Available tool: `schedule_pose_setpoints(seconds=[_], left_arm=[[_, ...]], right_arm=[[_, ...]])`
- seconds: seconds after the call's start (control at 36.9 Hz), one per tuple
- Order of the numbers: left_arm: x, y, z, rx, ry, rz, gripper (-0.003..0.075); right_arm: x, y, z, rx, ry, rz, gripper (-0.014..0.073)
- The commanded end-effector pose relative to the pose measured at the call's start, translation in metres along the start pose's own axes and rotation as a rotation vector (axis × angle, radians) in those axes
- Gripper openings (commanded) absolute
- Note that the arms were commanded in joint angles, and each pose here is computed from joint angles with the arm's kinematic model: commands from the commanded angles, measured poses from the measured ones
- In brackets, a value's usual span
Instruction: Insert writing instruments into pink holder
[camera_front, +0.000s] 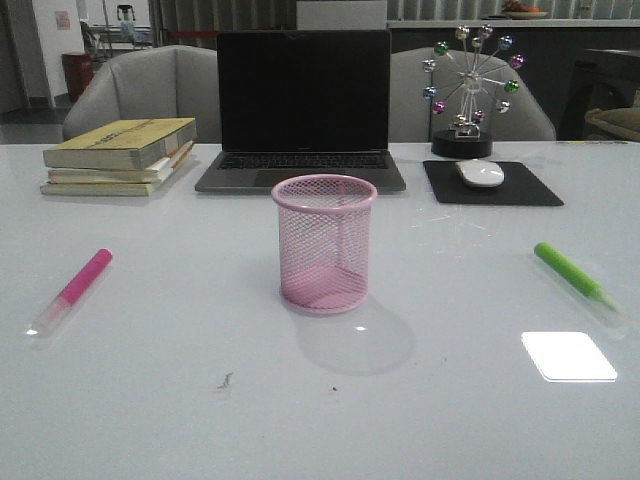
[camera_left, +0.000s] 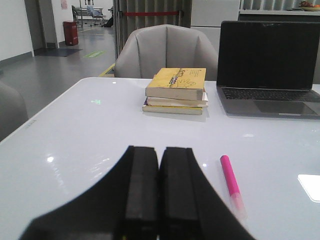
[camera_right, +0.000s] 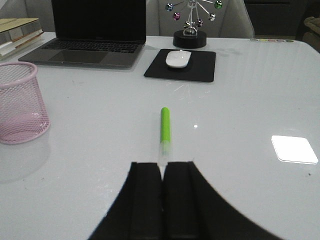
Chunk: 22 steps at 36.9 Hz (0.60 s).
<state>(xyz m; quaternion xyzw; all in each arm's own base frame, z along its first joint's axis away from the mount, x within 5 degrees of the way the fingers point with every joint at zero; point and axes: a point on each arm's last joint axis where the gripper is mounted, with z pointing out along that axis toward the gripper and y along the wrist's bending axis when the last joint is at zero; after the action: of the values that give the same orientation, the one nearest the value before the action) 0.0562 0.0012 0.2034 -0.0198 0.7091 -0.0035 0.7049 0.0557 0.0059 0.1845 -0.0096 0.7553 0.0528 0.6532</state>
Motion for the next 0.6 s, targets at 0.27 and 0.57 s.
schedule_pose_setpoints(seconds=[0.27, 0.57], left_arm=[[-0.0077, 0.0, -0.0022, 0.001, -0.103, -0.018, 0.0092], [-0.0168, 0.0002, -0.0036, 0.0, -0.205, -0.019, 0.0092]], right_arm=[[-0.0082, -0.0002, -0.0016, 0.002, -0.102, -0.01, 0.005], [-0.0103, -0.0002, -0.0019, 0.002, -0.126, -0.006, 0.005]])
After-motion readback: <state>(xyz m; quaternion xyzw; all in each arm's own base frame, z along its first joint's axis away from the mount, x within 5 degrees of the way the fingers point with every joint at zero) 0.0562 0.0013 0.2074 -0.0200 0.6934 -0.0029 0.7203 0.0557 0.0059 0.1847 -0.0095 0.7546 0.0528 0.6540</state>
